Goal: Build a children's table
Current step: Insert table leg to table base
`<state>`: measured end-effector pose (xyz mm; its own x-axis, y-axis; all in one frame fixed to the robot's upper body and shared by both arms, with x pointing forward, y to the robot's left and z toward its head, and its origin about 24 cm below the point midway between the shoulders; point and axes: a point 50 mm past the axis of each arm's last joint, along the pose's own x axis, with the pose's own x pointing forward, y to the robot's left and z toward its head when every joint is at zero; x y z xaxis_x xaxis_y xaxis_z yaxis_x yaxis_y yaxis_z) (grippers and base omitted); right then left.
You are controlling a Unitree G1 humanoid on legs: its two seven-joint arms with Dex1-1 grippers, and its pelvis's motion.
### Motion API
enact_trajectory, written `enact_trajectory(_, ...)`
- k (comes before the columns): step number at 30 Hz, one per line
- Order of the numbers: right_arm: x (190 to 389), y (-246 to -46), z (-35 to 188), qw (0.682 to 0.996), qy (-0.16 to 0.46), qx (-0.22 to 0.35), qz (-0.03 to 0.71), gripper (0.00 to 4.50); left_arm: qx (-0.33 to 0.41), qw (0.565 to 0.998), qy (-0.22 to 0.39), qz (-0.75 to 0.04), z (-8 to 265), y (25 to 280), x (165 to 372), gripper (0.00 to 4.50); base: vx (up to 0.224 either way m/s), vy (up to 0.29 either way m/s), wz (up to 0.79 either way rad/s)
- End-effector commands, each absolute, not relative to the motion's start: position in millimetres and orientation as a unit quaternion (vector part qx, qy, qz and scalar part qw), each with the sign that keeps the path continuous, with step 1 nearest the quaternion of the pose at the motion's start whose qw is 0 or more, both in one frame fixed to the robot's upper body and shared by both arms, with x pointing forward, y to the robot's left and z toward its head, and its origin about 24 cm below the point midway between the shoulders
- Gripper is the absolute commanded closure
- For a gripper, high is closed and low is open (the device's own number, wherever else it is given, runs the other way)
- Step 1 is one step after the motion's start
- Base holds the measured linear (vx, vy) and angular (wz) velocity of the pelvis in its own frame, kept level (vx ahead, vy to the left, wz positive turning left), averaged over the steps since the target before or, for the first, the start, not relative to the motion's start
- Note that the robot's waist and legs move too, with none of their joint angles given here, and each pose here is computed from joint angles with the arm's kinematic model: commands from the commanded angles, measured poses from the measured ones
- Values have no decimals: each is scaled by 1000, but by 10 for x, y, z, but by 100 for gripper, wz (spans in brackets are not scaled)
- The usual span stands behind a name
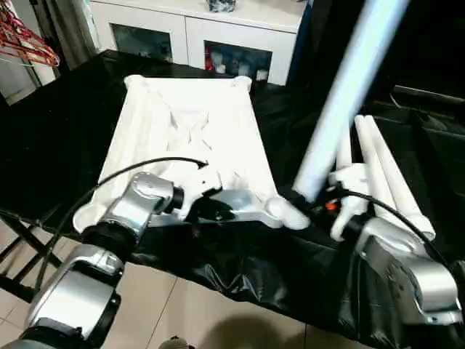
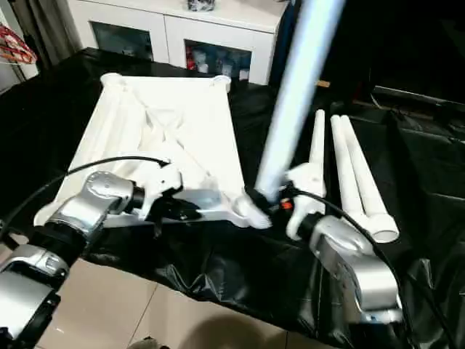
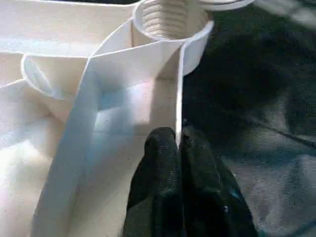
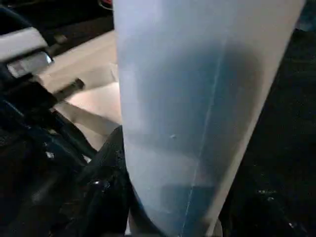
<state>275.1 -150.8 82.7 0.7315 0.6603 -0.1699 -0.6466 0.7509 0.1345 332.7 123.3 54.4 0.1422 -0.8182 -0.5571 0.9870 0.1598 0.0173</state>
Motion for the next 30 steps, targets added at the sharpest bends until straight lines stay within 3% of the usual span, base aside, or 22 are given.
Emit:
enact_trajectory(1,2778,-1523,818,928,108,30,356,260,200,719,229,-625,479,1221,3264,446,0,0,0)
enact_trajectory(11,2913,-1407,714,918,121,20,377,260,191,723,217,-627,423,1146,3048,450,0,0,0)
enact_trajectory(21,2925,-1399,601,912,141,15,386,260,194,741,207,-608,493,1162,3059,450,0,0,0)
enact_trajectory(30,2929,-1511,527,925,129,78,349,261,185,755,193,-599,548,1124,3085,450,0,0,0)
